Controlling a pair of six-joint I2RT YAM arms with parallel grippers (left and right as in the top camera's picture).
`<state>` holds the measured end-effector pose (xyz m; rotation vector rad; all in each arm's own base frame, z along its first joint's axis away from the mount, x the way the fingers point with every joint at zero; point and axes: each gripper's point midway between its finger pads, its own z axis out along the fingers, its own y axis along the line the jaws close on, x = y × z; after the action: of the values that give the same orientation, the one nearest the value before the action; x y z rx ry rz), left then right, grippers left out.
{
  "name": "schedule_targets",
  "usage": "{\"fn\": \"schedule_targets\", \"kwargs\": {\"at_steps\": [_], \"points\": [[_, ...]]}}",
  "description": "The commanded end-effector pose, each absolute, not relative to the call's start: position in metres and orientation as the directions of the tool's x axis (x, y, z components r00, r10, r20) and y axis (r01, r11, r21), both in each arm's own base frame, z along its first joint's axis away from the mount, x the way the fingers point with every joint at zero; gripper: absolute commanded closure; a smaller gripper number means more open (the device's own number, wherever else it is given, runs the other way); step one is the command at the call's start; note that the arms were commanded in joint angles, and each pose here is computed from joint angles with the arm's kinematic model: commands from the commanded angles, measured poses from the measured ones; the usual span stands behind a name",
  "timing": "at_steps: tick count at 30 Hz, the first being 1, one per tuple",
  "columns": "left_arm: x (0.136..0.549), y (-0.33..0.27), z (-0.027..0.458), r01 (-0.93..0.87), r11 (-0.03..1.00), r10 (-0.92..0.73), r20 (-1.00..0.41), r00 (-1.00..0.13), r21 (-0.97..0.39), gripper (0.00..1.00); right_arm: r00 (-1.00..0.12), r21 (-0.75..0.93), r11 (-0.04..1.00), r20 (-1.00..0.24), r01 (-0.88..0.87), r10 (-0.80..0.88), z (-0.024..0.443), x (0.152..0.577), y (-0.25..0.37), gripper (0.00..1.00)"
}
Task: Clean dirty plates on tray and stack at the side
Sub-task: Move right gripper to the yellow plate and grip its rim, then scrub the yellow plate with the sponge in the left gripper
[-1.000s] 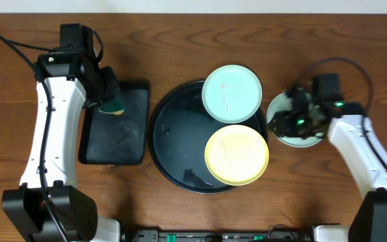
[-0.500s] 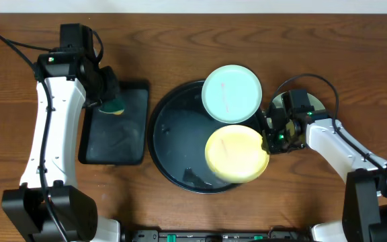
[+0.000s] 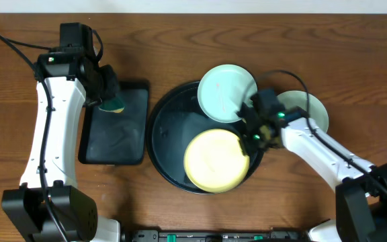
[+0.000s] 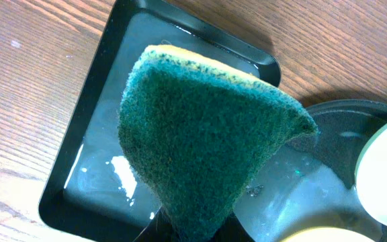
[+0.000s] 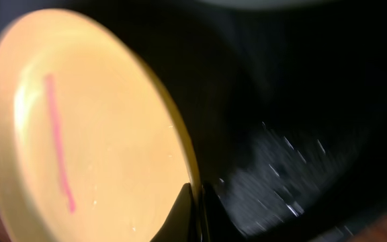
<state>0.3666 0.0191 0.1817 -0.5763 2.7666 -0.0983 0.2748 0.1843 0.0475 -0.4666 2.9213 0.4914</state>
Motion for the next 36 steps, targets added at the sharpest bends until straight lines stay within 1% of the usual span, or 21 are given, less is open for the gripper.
{"fn": "schedule_targets", "kwargs": {"at_steps": [1, 4, 7, 10, 12, 15, 20, 25, 29, 33, 36], "points": [[0.365, 0.021, 0.179, -0.383, 0.916, -0.401, -0.282, -0.872, -0.119, 0.93, -0.952, 0.288, 0.930, -0.265, -0.228, -0.151, 0.073, 0.300, 0.209, 0.99], [0.364, 0.021, 0.179, -0.383, 0.916, -0.401, -0.278, -0.873, -0.118, 0.93, -0.950, 0.279, 0.949, -0.307, -0.148, -0.058, 0.077, 0.309, 0.218, 0.99], [0.361, 0.016, 0.178, -0.374, 0.921, -0.391, -0.265, -0.882, -0.114, 0.93, -0.953, 0.250, 0.966, -0.304, -0.069, 0.010, 0.068, 0.311, 0.221, 0.99], [0.361, 0.007, 0.177, -0.358, 0.927, -0.376, -0.263, -0.889, -0.116, 0.93, -0.963, 0.248, 0.968, -0.268, -0.042, 0.027, 0.049, 0.309, 0.229, 0.99], [0.361, -0.010, 0.177, -0.337, 0.934, -0.358, -0.262, -0.896, -0.123, 0.93, -0.976, 0.303, 0.953, -0.209, -0.013, 0.053, 0.038, 0.308, 0.243, 0.99], [0.361, -0.025, 0.177, -0.301, 0.945, -0.324, -0.261, -0.909, -0.124, 0.93, -0.981, 0.322, 0.947, -0.180, 0.012, 0.073, 0.024, 0.309, 0.250, 0.99], [0.355, -0.044, 0.170, -0.305, 0.943, -0.329, -0.237, -0.914, -0.131, 0.93, -0.985, 0.334, 0.941, -0.136, 0.050, 0.101, 0.003, 0.311, 0.256, 0.99], [0.344, -0.062, 0.148, -0.303, 0.944, -0.324, -0.192, -0.926, -0.133, 0.93, -0.983, 0.338, 0.938, -0.134, 0.071, 0.122, -0.003, 0.316, 0.257, 0.99], [0.340, -0.096, 0.122, -0.219, 0.955, -0.255, -0.175, -0.951, -0.200, 0.93, -0.984, 0.340, 0.938, -0.135, 0.067, 0.120, -0.003, 0.316, 0.258, 0.99], [0.338, -0.117, 0.098, -0.065, 0.980, -0.105, -0.209, -0.972, -0.188, 0.93, -0.985, 0.345, 0.936, -0.130, 0.064, 0.115, -0.003, 0.315, 0.260, 0.99], [0.333, -0.126, 0.081, -0.036, 0.984, -0.068, -0.181, -0.981, -0.174, 0.93, -0.985, 0.347, 0.936, -0.128, 0.064, 0.115, -0.003, 0.314, 0.260, 0.99]]}}
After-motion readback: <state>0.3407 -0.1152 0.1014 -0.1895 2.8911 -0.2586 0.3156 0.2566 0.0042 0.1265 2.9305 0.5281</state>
